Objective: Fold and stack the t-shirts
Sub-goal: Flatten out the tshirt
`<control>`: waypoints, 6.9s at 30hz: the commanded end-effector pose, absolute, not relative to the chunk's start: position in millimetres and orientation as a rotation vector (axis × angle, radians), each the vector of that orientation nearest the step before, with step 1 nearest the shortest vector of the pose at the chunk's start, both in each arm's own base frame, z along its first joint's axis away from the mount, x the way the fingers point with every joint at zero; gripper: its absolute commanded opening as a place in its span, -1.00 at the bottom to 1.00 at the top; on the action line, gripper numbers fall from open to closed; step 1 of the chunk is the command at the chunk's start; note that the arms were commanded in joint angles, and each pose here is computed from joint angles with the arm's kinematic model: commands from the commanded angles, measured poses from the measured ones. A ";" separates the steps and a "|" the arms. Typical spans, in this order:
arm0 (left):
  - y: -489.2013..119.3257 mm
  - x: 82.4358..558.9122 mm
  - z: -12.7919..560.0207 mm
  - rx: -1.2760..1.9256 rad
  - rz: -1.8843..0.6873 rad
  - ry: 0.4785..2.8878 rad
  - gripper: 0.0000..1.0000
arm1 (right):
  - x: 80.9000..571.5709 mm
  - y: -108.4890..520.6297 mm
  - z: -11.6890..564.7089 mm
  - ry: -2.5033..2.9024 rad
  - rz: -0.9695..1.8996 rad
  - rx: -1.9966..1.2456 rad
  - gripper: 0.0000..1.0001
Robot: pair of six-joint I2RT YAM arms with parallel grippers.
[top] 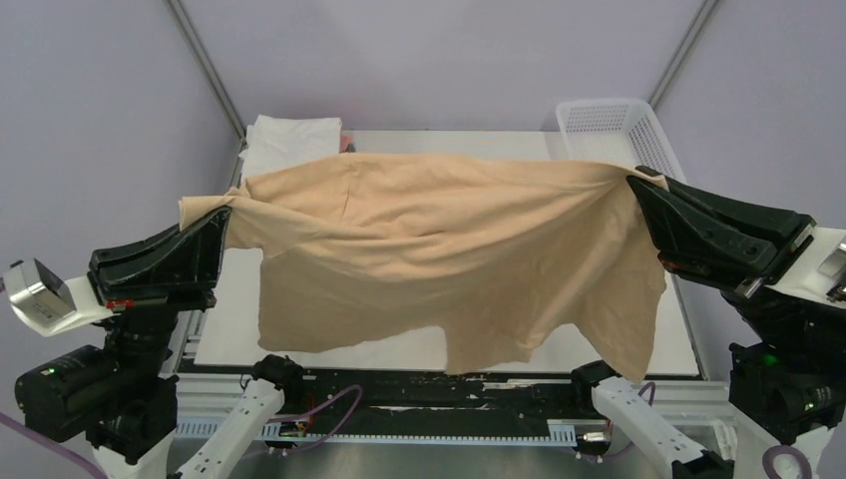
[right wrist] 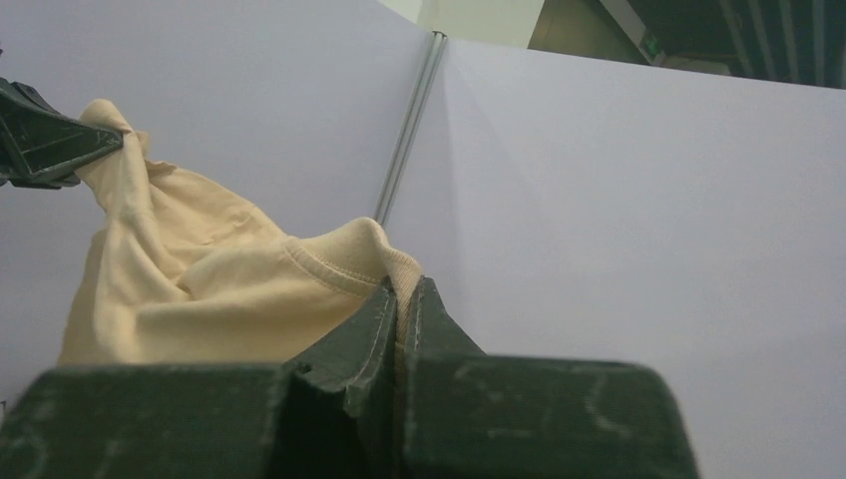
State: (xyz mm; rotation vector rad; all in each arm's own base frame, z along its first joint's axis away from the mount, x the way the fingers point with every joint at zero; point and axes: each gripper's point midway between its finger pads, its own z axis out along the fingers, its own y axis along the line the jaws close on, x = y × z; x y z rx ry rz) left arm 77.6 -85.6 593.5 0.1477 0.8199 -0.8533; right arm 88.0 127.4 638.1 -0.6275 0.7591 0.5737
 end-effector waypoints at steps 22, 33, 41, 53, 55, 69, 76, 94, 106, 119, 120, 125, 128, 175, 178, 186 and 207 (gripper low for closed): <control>-192.3 572.4 233.2 -0.048 -0.295 1.967 -0.38 | 417.0 -1.6 217.4 2.027 -0.188 0.334 -0.94; -227.3 563.9 218.0 -0.005 -0.445 2.015 1.00 | 411.0 1.0 184.0 2.146 -0.117 0.383 0.77; -231.5 443.3 218.8 0.034 -0.333 2.106 1.00 | 370.6 112.4 178.2 2.175 0.283 -0.047 1.00; -232.8 251.0 94.4 -0.039 -0.751 2.339 1.00 | 375.4 140.3 89.5 2.370 0.363 0.013 1.00; -225.3 242.6 80.0 -0.065 -0.733 2.366 1.00 | 375.5 139.0 79.3 2.399 0.349 0.038 1.00; -186.1 292.3 22.2 -0.220 -0.384 2.499 1.00 | 283.2 109.0 32.8 2.573 0.299 0.239 1.00; -189.1 383.9 20.6 -0.244 -0.387 2.543 1.00 | 231.0 138.6 37.1 2.600 0.607 0.210 1.00; -222.7 513.3 35.8 -0.161 -0.463 2.575 1.00 | 301.4 117.7 44.8 2.455 0.337 0.274 1.00; -215.5 436.8 166.8 -0.022 -0.588 2.273 1.00 | 269.3 123.2 115.6 2.324 0.293 0.101 1.00; -135.5 286.0 112.3 -0.376 -0.403 2.256 1.00 | 159.9 120.9 49.5 2.589 0.321 0.327 0.90; -126.9 277.9 98.4 -0.396 -0.364 2.272 1.00 | 161.4 118.1 45.8 2.582 0.299 0.354 0.90; -111.2 259.1 72.3 -0.485 -0.332 2.272 1.00 | 183.4 107.7 37.8 2.476 0.212 0.439 0.88; -109.9 254.8 63.1 -0.493 -0.330 2.281 1.00 | 202.4 111.7 38.6 2.404 0.216 0.413 0.74; -93.5 249.4 48.2 -0.565 -0.226 2.297 1.00 | 336.9 147.3 95.0 2.384 0.193 -0.024 0.58; -98.3 252.0 46.0 -0.555 -0.242 2.309 1.00 | 342.4 157.6 93.9 2.377 0.277 -0.034 0.51; -103.6 253.8 40.2 -0.542 -0.246 2.341 1.00 | 352.7 181.8 79.7 2.381 0.376 -0.209 0.44; -105.9 258.0 40.6 -0.536 -0.250 2.340 1.00 | 331.8 161.4 91.5 2.414 0.311 -0.105 -0.85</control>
